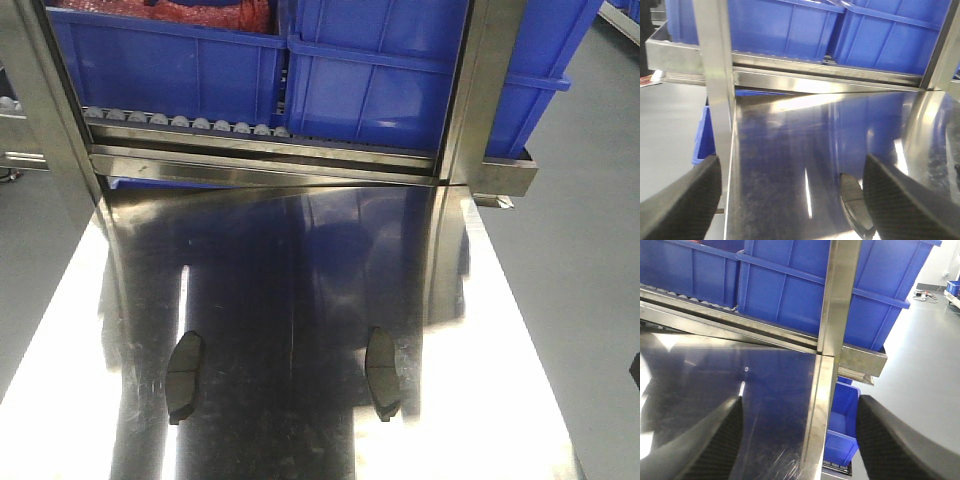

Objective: Move and align brake pads A on conveyor
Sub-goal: 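Turn and stop the base in front of the steel table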

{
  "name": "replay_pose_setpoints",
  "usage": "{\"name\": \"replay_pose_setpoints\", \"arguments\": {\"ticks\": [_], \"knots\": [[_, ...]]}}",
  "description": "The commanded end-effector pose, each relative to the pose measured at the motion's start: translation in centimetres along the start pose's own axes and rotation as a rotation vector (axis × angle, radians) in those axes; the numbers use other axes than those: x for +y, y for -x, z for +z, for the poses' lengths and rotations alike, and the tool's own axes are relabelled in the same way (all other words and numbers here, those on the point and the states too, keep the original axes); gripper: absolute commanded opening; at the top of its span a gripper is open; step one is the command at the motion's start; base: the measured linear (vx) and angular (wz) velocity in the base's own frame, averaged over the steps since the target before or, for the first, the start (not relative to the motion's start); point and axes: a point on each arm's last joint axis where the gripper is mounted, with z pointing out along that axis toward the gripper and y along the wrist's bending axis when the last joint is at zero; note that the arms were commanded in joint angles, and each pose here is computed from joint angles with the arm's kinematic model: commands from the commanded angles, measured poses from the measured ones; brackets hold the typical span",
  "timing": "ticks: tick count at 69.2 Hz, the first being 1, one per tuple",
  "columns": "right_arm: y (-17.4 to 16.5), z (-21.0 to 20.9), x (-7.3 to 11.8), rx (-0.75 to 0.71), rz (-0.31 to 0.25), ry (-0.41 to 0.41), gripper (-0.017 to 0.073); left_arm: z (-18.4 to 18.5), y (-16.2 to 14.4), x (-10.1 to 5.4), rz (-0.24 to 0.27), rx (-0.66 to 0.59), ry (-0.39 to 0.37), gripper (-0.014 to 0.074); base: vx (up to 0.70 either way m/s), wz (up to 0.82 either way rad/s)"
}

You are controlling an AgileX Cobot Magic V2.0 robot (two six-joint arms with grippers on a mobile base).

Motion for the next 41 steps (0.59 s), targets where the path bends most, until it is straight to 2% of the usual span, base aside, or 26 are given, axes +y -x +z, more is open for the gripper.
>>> {"name": "replay_pose_setpoints", "arguments": {"ticks": [1,41], "knots": [[1.31,-0.11,-0.31,-0.075,-0.005,-0.027,0.0473,-0.19,1.28,-0.26,-0.004,-0.082,-0.025,0.0559,-0.02,0.08],[1.31,-0.11,-0.31,-0.075,-0.005,-0.027,0.0473,-0.19,1.28,-0.26,-0.004,-0.082,-0.025,0.0559,-0.04,0.04]]}}
